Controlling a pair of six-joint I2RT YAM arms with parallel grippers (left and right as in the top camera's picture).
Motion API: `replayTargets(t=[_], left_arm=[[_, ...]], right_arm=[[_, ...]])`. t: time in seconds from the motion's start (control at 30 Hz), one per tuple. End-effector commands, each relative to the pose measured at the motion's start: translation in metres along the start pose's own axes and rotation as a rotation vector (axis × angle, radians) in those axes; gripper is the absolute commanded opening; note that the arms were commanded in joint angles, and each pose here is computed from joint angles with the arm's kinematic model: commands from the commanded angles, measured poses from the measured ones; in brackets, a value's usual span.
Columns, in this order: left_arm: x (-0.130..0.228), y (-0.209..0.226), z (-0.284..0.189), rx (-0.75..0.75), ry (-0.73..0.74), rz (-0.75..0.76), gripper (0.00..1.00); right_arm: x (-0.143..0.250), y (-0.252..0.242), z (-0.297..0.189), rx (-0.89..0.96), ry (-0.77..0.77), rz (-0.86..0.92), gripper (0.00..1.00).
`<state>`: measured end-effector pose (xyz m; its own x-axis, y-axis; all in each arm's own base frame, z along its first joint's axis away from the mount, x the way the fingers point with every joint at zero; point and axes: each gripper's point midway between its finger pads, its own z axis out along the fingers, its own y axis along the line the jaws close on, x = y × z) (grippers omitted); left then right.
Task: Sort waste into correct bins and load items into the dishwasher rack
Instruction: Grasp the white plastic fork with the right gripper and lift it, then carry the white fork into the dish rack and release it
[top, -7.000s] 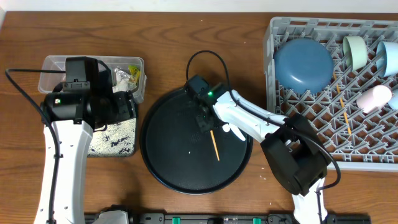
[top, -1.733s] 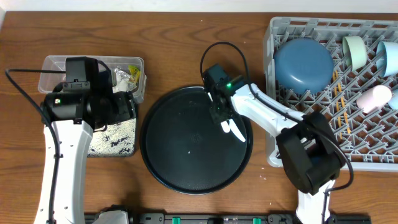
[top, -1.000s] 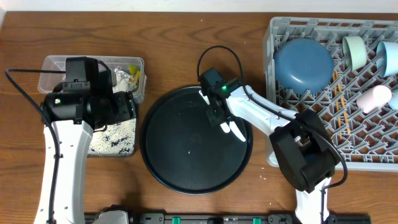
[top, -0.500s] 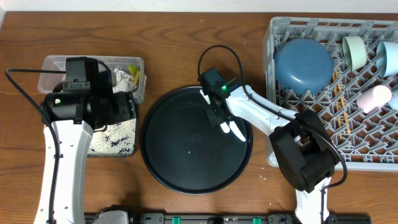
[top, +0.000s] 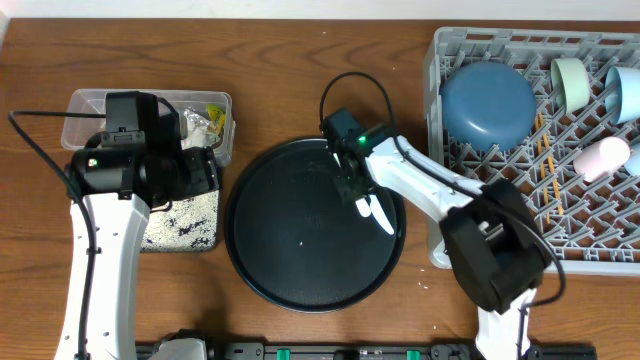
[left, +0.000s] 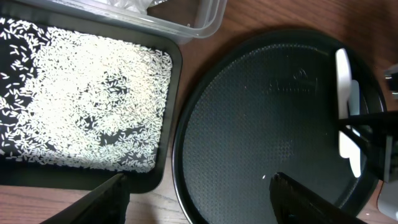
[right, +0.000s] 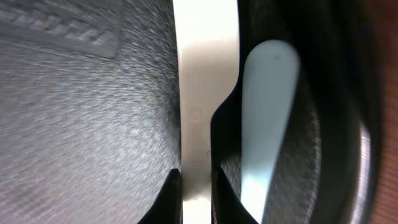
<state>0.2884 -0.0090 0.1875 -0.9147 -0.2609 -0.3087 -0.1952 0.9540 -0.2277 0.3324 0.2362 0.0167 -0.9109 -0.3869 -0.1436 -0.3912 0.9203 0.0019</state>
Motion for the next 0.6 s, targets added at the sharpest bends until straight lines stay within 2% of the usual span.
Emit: replayTargets(t=[0.0, 0.27, 0.57], left_arm=[[0.000, 0.002, 0.000, -0.008, 0.003, -0.011, 0.73], [0.000, 0.002, 0.000, -0.008, 0.003, -0.011, 0.73], [0.000, 0.002, 0.000, -0.008, 0.003, -0.011, 0.73]], right_arm=[[-0.017, 0.006, -0.043, -0.022, -0.116, -0.006, 0.04], [-0.022, -0.007, -0.086, -0.015, -0.201, 0.012, 0.04], [-0.016, -0.093, -0.160, 0.091, -0.332, 0.154, 0.04]])
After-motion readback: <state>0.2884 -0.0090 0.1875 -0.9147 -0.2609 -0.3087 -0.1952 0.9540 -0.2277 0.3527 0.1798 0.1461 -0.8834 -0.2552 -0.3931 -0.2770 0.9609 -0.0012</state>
